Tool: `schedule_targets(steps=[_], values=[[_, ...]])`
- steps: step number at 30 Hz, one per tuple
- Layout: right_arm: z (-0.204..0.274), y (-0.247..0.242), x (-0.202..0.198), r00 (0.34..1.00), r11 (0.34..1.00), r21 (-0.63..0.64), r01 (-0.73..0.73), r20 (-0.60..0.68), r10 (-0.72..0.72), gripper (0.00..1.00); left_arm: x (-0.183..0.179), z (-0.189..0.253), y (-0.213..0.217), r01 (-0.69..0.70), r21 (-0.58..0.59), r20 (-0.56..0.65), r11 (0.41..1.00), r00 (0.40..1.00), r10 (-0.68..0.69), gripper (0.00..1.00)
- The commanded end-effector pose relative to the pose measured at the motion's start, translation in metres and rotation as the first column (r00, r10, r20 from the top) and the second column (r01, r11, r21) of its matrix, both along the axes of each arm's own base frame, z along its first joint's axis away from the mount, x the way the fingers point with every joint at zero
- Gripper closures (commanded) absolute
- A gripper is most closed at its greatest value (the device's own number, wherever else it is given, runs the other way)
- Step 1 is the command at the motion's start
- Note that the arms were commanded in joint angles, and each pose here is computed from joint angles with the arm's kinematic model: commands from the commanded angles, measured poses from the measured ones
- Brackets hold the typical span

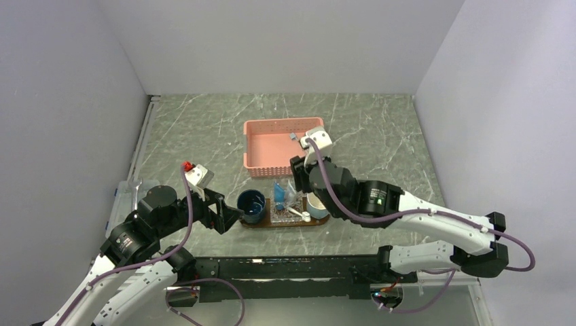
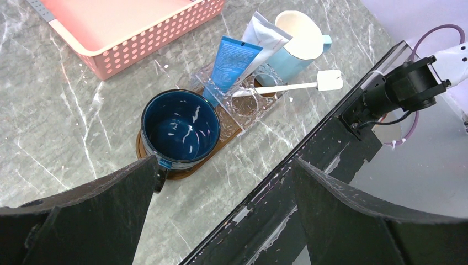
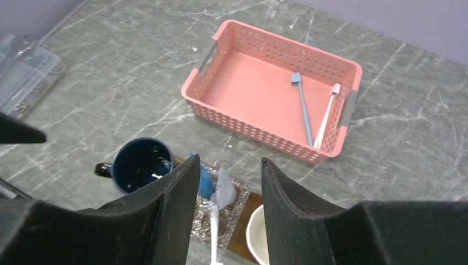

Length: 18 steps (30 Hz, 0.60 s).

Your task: Prepare toiletry sets of a toothbrush and toothpaste on the tray

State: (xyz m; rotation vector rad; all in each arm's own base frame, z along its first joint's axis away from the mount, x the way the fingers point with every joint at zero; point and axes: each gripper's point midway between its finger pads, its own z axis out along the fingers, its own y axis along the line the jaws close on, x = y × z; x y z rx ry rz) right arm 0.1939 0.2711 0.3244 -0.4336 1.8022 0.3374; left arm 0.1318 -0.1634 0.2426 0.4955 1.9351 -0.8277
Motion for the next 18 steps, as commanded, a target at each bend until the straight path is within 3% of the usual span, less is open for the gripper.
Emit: schedule_targets(steps=[1,18], values=[[0.004,0.005,0.015,0.998,0.999,-0.034,-0.037,-0.048,0.035,0.53,0.005,0.010,0.001,-0.024,-0.034,0.039,0.999,0.999,0.026,0.04],[-0.066,0.003,0.116,0.950,0.990,-0.139,0.008,-0.309,-0.051,0.49,0.008,0.011,0.003,-0.033,-0.036,0.045,0.999,0.998,0.035,0.04]])
